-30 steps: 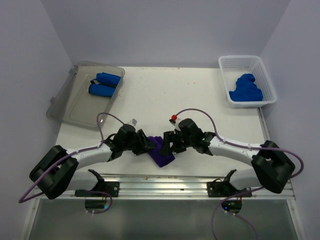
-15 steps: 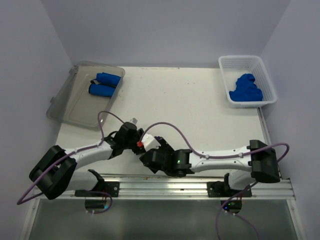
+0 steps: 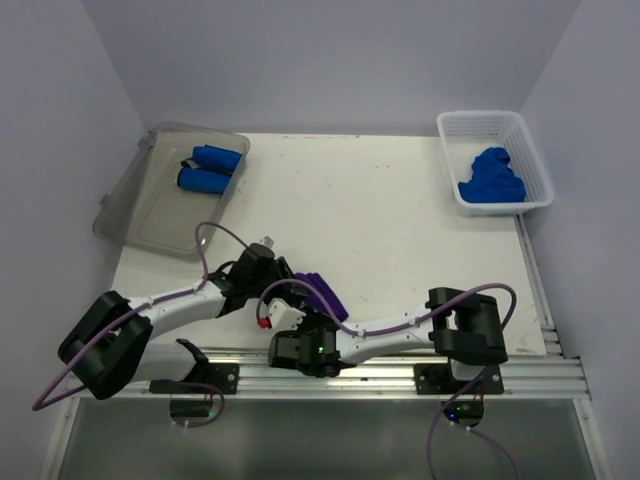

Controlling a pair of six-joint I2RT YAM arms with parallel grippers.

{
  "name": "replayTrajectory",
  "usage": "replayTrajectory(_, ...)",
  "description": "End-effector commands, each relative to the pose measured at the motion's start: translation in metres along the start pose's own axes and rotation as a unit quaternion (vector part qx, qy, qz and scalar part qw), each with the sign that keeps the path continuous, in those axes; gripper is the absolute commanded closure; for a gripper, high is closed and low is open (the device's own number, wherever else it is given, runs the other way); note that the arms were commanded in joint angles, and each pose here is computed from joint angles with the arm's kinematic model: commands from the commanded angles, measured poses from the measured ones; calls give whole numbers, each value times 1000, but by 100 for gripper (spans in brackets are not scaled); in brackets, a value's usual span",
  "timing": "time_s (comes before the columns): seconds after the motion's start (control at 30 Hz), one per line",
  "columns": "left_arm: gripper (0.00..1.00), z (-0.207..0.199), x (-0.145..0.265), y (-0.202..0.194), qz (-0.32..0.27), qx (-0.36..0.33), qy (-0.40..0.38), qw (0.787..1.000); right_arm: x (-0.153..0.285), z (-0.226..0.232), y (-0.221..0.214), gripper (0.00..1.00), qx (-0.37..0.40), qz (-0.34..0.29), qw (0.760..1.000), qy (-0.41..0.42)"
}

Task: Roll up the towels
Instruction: Roll the towel

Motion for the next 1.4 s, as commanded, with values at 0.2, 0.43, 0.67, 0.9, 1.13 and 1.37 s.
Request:
replayTrajectory(0.2,33,-11,13,9,-25,-8,6,1000,-7,-24,9,71,-124,-14,992,32)
replayTrajectory(0.43,13,-25,33,21,-62,-21,-1,998,-6,-57,12,71,-264,-12,945,191)
replayTrajectory(0.67,8,-28,33,20,-56,-27,-20,998,-5,-66,17,71,-350,-15,887,301)
replayTrajectory(0.9,7,-24,24,15,-33,-28,-27,999,-12,-65,7,71,-414,0,842,345)
replayTrajectory(1.13,13,-17,14,9,-22,-18,-31,999,-17,-72,1,71,-468,-3,798,379)
replayTrajectory(1.37,15,-14,6,6,-8,-18,-29,999,-27,-80,-13,71,-512,13,761,397)
Point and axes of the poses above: each gripper's point midway between its finger pads, its own x axis back along the fingers, its own z axis along the line the jaws close on, y = z × x, the point moved 9 cm from there along x, back along the fingers, and after that the axes turned 12 degrees about -x, right-handed, at the moved point
